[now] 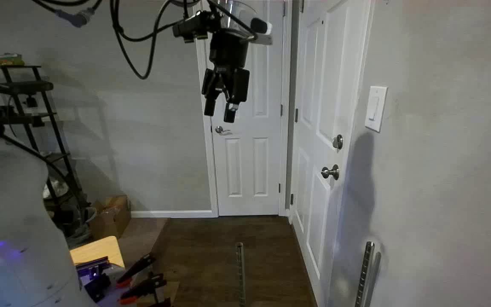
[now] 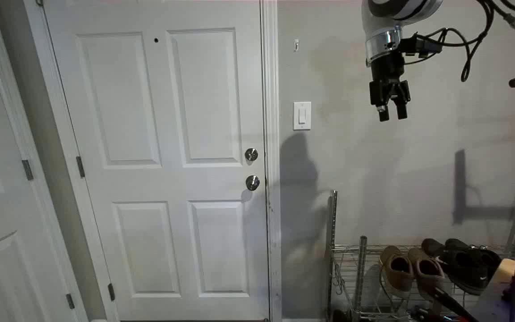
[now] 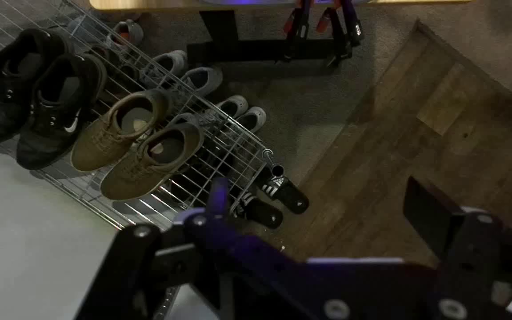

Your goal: Switch off the lights switch on the wall

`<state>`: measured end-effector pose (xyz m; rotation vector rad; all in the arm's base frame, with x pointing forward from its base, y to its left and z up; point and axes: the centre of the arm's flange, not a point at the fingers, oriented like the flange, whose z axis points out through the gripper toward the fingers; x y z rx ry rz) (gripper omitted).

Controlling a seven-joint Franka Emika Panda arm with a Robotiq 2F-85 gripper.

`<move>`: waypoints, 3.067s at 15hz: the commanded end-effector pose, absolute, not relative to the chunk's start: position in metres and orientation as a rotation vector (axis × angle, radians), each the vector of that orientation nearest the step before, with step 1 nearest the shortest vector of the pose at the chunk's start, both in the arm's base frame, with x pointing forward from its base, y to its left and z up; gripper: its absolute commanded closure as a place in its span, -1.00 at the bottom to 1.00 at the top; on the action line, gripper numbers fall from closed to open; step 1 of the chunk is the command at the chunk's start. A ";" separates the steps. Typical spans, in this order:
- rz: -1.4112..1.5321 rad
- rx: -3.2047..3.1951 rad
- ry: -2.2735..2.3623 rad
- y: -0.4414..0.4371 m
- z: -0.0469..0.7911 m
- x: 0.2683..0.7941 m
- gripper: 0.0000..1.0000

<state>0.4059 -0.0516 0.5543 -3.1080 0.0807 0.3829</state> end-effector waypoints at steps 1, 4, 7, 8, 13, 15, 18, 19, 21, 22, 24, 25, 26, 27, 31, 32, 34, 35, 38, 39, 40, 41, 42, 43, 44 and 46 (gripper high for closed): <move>0.383 -3.108 0.081 -0.052 0.554 0.406 -1.00; 0.383 -3.108 0.081 -0.052 0.554 0.406 -1.00; 0.383 -3.108 0.081 -0.052 0.554 0.406 -1.00; 0.383 -3.108 0.081 -0.052 0.554 0.406 -1.00; 0.366 -3.109 0.090 -0.055 0.553 0.407 -1.00; 0.355 -3.097 0.083 -0.056 0.549 0.408 -1.00; 0.294 -3.099 0.039 -0.059 0.538 0.418 -0.45; 0.266 -3.102 0.018 -0.060 0.532 0.427 -0.33; 0.194 -3.106 -0.009 -0.064 0.517 0.449 -0.05; 0.153 -3.108 -0.026 -0.065 0.510 0.461 0.07; 0.052 -3.125 -0.046 -0.068 0.500 0.480 0.33; 0.000 -3.129 -0.050 -0.071 0.495 0.489 0.48; -0.044 -3.130 -0.056 -0.073 0.491 0.497 0.59; -0.096 -3.141 -0.051 -0.076 0.488 0.504 0.74; -0.316 -3.152 -0.032 -0.084 0.483 0.526 0.96; -0.355 -3.148 -0.038 -0.086 0.481 0.532 0.96; -0.459 -3.151 -0.060 -0.090 0.480 0.543 0.88; -0.509 -3.150 -0.080 -0.091 0.480 0.549 0.88; -0.609 -3.147 -0.122 -0.092 0.478 0.566 0.84; -0.632 -3.149 -0.130 -0.092 0.477 0.571 0.86; -0.655 -3.147 -0.139 -0.092 0.477 0.577 0.86; -0.680 -3.154 -0.151 -0.092 0.477 0.582 0.88; -0.706 -3.161 -0.163 -0.092 0.478 0.587 0.89; -0.728 -3.163 -0.170 -0.092 0.480 0.593 0.87; -0.750 -3.166 -0.181 -0.092 0.482 0.600 0.88; -0.779 -3.166 -0.199 -0.090 0.485 0.610 0.87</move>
